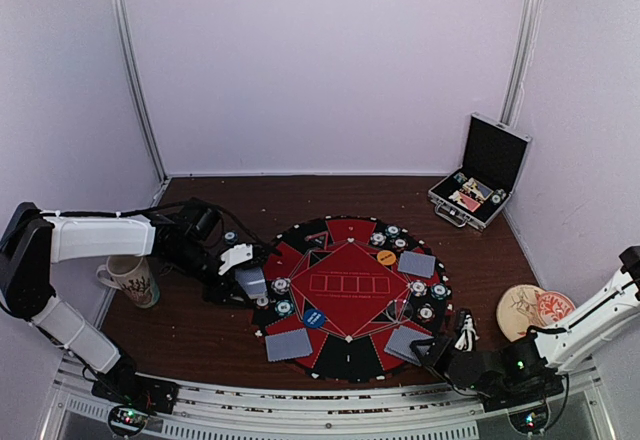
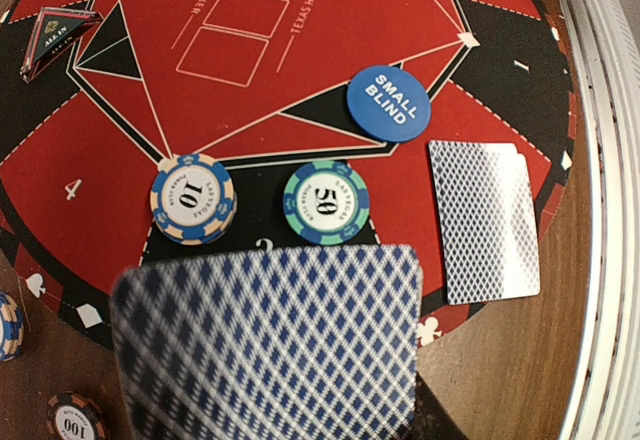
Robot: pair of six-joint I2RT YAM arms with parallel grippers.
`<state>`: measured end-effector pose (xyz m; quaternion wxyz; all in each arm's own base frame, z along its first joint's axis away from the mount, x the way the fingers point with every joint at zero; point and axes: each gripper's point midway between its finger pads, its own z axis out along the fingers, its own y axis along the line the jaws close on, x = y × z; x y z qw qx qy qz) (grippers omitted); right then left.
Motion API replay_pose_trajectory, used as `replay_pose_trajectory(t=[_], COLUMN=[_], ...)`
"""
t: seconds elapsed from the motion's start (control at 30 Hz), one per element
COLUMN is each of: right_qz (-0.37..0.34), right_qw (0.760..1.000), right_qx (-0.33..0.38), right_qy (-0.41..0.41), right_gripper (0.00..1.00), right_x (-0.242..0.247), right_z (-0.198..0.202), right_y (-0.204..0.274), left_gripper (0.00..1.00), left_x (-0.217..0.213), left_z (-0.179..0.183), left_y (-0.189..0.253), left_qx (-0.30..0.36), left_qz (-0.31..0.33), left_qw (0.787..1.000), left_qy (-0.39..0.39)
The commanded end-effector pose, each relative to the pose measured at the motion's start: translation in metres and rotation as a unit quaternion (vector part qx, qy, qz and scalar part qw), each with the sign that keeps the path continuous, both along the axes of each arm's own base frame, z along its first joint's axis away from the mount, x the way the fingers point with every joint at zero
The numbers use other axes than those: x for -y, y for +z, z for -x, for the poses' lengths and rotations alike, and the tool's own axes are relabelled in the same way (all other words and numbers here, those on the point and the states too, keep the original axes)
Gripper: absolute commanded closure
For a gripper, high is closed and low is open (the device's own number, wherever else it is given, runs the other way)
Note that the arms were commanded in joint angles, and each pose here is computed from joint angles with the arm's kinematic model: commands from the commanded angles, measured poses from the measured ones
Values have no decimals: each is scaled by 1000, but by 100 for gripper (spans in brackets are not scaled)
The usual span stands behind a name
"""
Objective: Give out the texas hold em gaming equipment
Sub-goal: Distribute the poker card in the dealer area.
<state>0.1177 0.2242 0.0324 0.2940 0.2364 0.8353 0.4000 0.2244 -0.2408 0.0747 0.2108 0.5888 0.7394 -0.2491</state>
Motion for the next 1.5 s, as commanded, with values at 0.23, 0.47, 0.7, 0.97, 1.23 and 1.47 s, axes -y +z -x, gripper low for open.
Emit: replay_pose_trajectory(t=[0.23, 0.47, 0.7, 0.97, 1.23, 1.47], right_qz=[49, 85, 108, 132, 182, 265], right_qw=[999, 996, 994, 991, 982, 942], right_qx=[-1, -8, -22, -24, 57, 205], right_qy=[-7, 2, -3, -11, 1, 38], right_gripper=[58, 53, 51, 47, 29, 0], right_x=[4, 1, 13, 27, 7, -53], right_z=[1, 7, 14, 18, 9, -2], right_y=[4, 8, 7, 12, 66, 138], left_gripper=[64, 65, 65, 65, 65, 65], left_x=[5, 5, 5, 5, 5, 5], left_z=[1, 0, 0, 0, 0, 0], left_y=[6, 7, 8, 7, 6, 7], left_qx=[6, 8, 10, 9, 9, 8], left_qz=[14, 14, 15, 13, 13, 13], left_qw=[1000, 1000, 1000, 1000, 1000, 1000], left_qy=[-8, -8, -7, -7, -7, -7])
